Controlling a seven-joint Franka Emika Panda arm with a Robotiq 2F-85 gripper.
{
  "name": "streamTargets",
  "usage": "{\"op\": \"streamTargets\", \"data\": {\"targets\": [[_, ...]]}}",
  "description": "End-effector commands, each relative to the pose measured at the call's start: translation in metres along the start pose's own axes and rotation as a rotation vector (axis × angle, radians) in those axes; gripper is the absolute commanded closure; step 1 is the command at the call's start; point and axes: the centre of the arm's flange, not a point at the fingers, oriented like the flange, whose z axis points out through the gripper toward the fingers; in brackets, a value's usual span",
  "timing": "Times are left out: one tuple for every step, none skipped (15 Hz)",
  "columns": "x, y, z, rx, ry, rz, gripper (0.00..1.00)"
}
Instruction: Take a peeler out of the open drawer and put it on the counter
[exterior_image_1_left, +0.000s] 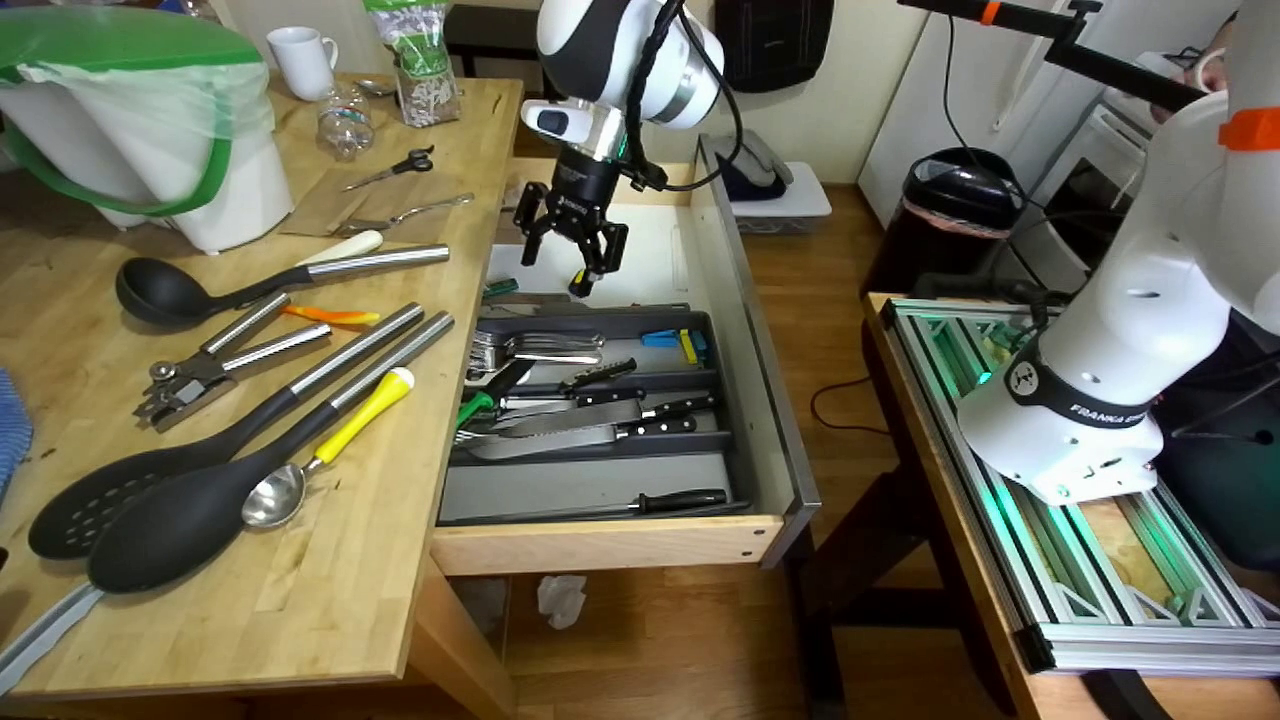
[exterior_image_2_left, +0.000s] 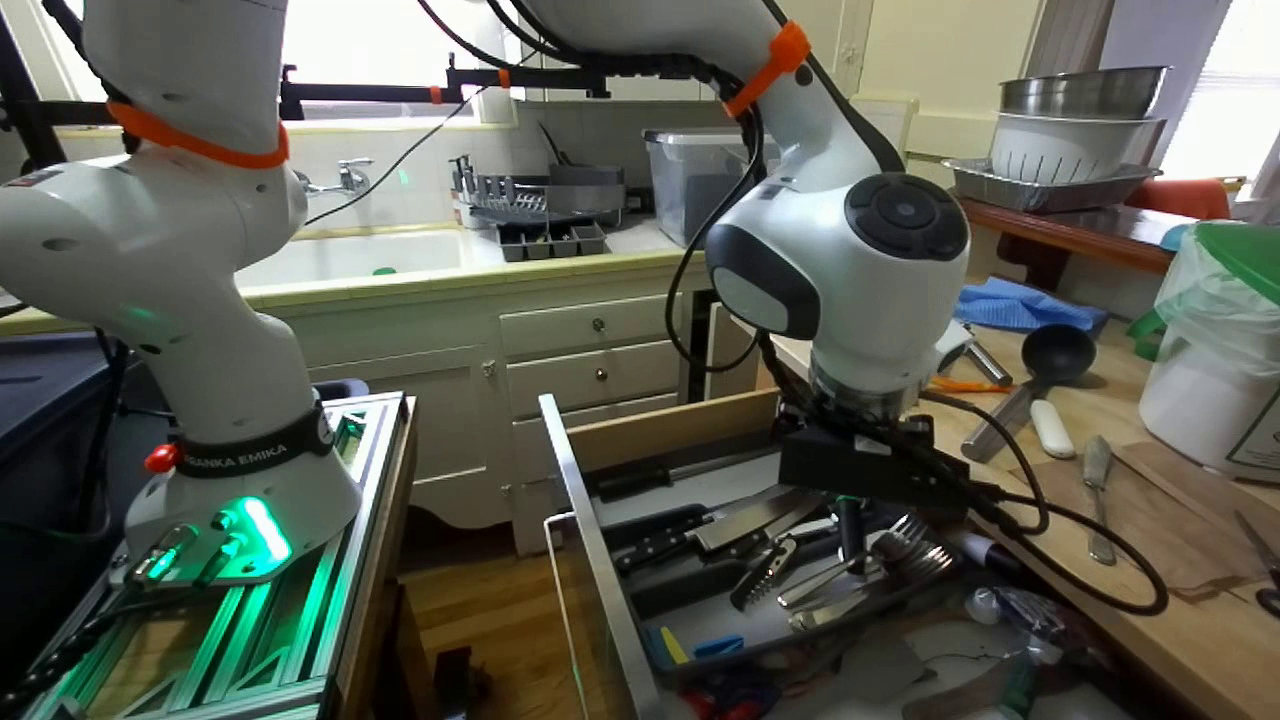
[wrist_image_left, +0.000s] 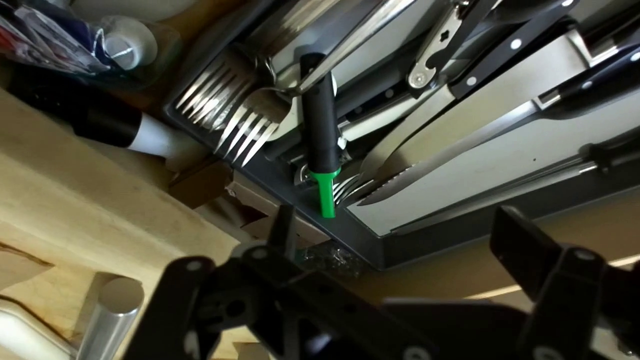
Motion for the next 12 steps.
{"op": "streamTargets", "data": {"targets": [[-0.002, 0.002, 0.003, 0.002, 0.0, 0.001, 0.0], [-0.003, 0.003, 0.004, 0.002, 0.0, 0.0, 0.0], [-0.003, 0.004, 0.004, 0.001, 0.0, 0.0, 0.0], [-0.003, 0.004, 0.004, 0.0, 0.001, -0.001, 0.0], [-0.002, 0.005, 0.004, -0.001, 0.001, -0.002, 0.0], [0.002, 0.007, 0.014, 0.017, -0.006, -0.018, 0.0], [0.006, 0.007, 0.023, 0.017, -0.006, -0.012, 0.0], [0.009, 0.006, 0.034, 0.031, 0.001, -0.022, 0.0], [0.012, 0.003, 0.042, 0.05, 0.004, -0.028, 0.0], [0.015, 0.001, 0.053, 0.059, 0.001, -0.035, 0.0], [0.016, -0.002, 0.064, 0.053, 0.0, -0.041, 0.0], [0.016, -0.004, 0.073, 0.045, -0.013, -0.04, 0.0]]}}
